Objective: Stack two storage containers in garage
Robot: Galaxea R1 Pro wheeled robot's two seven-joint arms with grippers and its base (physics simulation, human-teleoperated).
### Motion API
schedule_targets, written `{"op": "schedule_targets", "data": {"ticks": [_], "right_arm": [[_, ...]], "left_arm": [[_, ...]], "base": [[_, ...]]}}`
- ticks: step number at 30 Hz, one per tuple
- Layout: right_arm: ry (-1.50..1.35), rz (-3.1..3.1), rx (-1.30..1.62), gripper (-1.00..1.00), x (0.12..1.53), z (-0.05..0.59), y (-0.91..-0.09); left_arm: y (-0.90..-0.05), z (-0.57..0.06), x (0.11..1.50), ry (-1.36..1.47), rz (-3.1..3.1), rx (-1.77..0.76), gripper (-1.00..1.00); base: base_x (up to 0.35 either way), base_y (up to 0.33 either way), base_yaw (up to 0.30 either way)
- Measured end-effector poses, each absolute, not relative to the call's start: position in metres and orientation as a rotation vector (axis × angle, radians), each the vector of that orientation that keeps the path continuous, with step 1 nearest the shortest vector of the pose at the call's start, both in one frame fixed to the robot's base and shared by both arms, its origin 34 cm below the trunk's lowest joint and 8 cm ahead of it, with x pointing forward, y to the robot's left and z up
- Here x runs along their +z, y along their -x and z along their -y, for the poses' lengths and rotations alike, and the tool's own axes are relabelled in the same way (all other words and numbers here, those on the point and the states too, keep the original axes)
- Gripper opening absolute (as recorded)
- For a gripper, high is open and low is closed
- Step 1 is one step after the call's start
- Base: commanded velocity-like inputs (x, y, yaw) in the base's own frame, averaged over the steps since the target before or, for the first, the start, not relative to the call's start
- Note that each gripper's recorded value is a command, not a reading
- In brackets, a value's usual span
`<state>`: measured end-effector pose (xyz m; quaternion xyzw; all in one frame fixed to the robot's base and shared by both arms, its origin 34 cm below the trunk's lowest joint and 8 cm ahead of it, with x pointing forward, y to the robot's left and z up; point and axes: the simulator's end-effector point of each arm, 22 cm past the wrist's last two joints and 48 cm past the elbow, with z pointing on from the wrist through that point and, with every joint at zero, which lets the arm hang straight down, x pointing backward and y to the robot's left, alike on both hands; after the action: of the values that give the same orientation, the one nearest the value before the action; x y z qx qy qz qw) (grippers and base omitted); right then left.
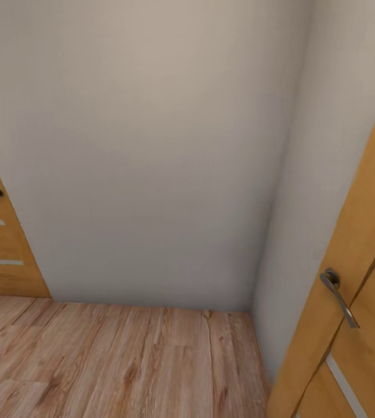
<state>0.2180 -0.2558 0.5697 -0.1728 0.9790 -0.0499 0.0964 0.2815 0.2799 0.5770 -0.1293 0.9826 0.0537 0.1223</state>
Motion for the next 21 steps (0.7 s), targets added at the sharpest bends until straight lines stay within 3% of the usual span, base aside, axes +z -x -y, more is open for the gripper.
{"op": "schedule_targets", "data": {"ticks": [21], "right_arm": [[0.514,-2.898,-0.147,1.00,0.5697,0.2557,-0.2183]], "left_arm": [[-0.2818,-0.2802,0.5771,0.380,-2.866,0.157,1.00]], "base": [[0.316,0.000,0.268]]}}
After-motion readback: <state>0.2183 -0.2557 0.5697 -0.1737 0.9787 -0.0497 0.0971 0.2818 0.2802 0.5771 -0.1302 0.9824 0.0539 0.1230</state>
